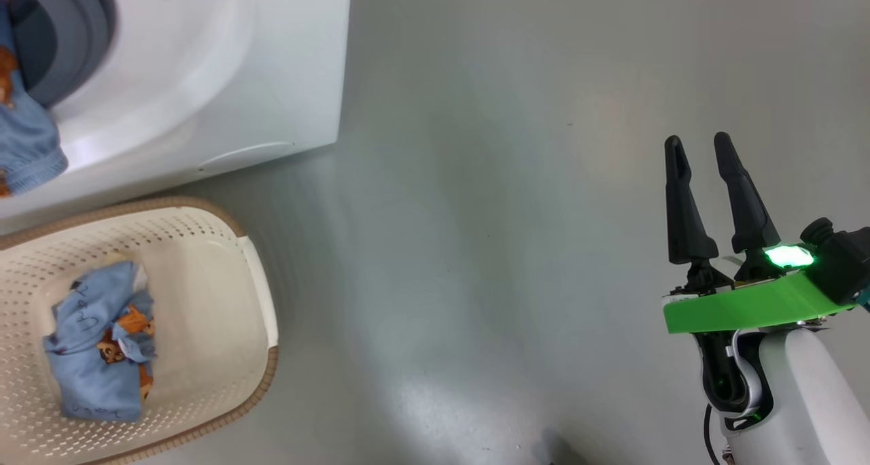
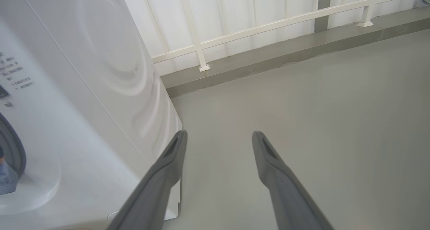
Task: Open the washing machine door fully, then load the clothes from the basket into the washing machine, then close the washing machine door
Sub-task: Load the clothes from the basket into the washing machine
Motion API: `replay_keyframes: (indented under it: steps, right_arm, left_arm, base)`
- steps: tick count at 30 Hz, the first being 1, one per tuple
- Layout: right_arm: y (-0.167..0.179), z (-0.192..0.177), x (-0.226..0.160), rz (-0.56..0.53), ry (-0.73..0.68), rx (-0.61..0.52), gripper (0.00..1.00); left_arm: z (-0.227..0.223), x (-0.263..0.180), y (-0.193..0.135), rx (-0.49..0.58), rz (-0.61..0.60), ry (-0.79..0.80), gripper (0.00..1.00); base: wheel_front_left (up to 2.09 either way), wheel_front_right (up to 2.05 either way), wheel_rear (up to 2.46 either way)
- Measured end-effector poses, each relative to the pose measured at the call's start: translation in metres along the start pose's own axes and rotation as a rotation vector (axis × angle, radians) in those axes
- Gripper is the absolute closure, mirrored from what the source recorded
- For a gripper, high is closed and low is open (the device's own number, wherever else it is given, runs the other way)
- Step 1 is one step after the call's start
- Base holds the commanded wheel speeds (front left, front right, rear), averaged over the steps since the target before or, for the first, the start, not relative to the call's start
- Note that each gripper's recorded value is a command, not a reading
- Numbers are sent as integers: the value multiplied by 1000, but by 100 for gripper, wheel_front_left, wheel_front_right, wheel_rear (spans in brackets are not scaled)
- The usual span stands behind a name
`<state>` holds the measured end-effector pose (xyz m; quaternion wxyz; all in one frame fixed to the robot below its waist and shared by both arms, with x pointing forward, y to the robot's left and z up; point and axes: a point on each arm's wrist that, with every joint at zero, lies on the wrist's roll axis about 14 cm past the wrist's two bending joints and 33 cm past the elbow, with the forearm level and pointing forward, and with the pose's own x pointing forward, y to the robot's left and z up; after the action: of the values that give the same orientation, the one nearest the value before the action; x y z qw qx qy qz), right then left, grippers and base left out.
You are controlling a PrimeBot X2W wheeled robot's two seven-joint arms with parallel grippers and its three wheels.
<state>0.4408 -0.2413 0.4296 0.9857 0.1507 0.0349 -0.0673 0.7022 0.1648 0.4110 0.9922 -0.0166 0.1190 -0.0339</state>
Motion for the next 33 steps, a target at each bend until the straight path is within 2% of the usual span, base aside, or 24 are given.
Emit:
replay_keyframes:
  steps: [5,10,19,33]
  right_arm:
    - [2,9,-1,16,-17,-9,0]
    - [6,18,-1,37,-36,-18,0]
    - [12,37,-3,77,-77,-39,0]
    - [21,60,-15,122,-120,-58,0]
  left_arm:
    - [20,-6,-3,-75,2,-61,0]
    - [51,-21,0,-152,8,-196,0]
    - [32,-64,1,-178,15,-214,0]
    - [28,-129,9,-195,46,-249,0]
  base:
    - [0,0,0]
    - [0,0,0]
    - [0,0,0]
    - [0,0,0]
